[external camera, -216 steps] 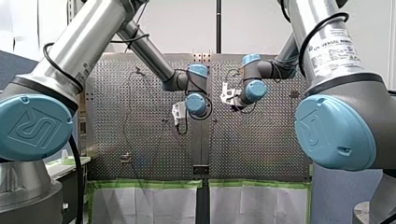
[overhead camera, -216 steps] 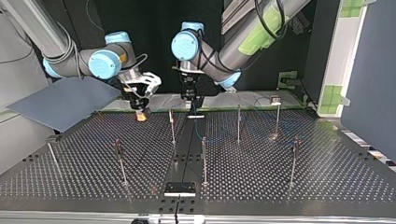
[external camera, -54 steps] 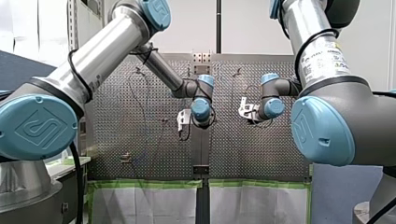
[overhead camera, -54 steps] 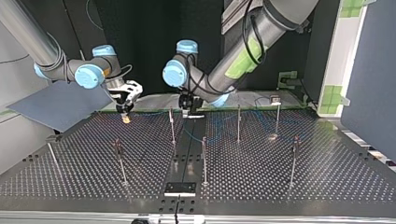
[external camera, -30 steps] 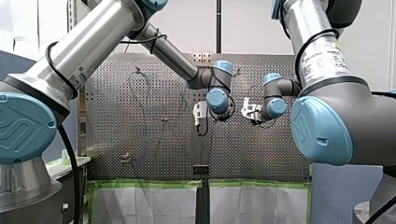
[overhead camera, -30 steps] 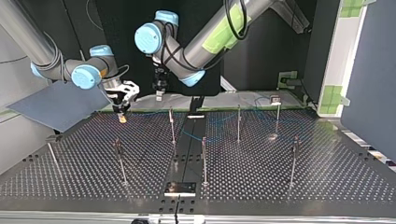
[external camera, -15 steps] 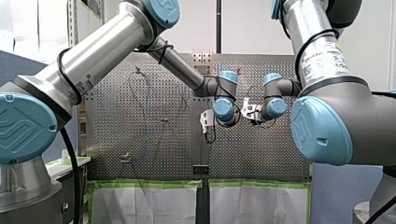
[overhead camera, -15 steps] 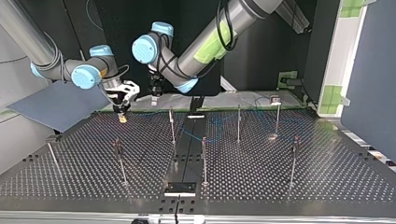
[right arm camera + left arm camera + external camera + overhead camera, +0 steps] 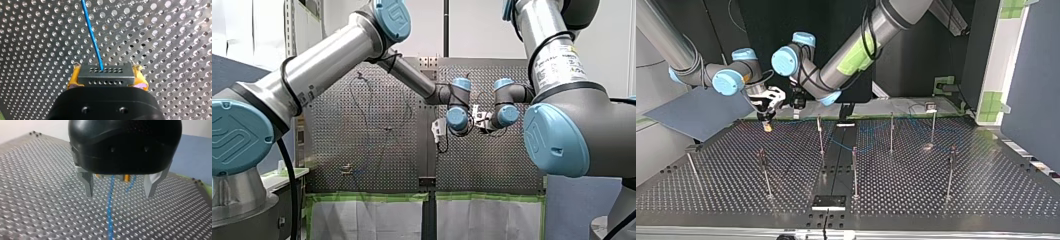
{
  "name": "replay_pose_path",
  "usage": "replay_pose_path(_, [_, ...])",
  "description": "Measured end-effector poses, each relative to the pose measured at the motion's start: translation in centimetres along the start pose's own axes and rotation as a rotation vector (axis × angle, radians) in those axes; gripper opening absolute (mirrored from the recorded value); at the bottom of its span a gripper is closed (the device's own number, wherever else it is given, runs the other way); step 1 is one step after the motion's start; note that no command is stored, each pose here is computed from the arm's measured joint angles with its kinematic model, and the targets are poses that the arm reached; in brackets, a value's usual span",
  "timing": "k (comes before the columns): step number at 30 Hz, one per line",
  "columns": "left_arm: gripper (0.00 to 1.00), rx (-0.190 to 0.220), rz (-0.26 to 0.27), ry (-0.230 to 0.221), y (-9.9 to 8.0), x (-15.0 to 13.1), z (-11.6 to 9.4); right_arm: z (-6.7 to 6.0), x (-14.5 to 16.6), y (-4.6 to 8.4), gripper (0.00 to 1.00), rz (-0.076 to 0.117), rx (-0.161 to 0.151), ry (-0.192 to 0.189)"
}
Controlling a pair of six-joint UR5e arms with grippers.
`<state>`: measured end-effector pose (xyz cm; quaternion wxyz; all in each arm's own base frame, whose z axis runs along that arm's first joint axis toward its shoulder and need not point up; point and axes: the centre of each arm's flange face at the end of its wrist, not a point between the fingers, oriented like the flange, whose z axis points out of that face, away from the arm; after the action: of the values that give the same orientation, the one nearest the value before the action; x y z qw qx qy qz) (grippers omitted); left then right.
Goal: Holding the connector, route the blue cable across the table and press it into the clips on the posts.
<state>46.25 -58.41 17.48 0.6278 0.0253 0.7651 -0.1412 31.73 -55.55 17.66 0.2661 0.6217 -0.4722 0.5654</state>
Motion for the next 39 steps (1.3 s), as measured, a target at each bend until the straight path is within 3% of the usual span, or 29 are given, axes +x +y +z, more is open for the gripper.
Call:
replay_pose_path(5, [1.0,-0.012,0.002,0.005,0.4,1.0,1.7,0.0,0.0,-0.1,0.0,0.0,0.003,-0.001])
replay_pose_path(17, [1.0,-0.007,-0.05,-0.08,-0.1,-1.9,4.7,0.0,-0.1,-0.2,0.0,-0.001,0.005,-0.001])
replay_pose_path(29, [1.0,-0.047,-0.019,-0.042,0.3,0.5,6.5,0.0,0.0,-0.2,0.0,-0.001,0.004,-0.001])
replay_pose_path(30, [0.8,-0.052,-0.013,-0.038,0.3,0.6,6.5,0.0,0.0,-0.2,0.0,-0.001,0.004,0.0])
replay_pose_path(31, [0.8,-0.056,-0.008,-0.036,0.3,0.6,6.4,0.0,0.0,-0.2,0.0,-0.001,0.004,0.0])
replay_pose_path(32, [0.68,-0.06,-0.003,-0.034,0.4,0.6,6.4,0.0,-0.1,-0.2,0.0,-0.001,0.004,0.0])
replay_pose_path(33, [0.49,-0.065,0.005,-0.033,0.3,0.7,6.3,0.0,-0.1,-0.2,0.0,-0.001,0.004,0.0])
replay_pose_path(34, [0.49,-0.07,0.011,-0.034,0.3,0.7,6.2,0.0,0.0,-0.1,0.0,-0.001,0.004,0.0])
replay_pose_path(35, [0.36,-0.074,0.016,-0.034,0.2,0.7,6.1,0.0,0.0,-0.1,0.0,0.0,0.004,-0.001])
replay_pose_path(36, [0.14,-0.081,0.023,-0.036,0.2,0.7,6.0,0.0,0.0,-0.1,0.0,0.0,0.003,-0.001])
replay_pose_path(37, [0.14,-0.088,0.026,-0.037,0.2,0.7,6.0,0.0,0.0,-0.1,0.0,0.0,0.003,-0.001])
replay_pose_path(38, [0.0,-0.095,0.029,-0.038,0.2,0.7,5.9,0.0,0.0,-0.1,0.0,0.0,0.003,-0.001])
replay_pose_path(39, [0.0,-0.104,0.031,-0.04,0.2,0.7,5.8,0.0,0.1,-0.1,0.0,0.0,0.003,-0.001])
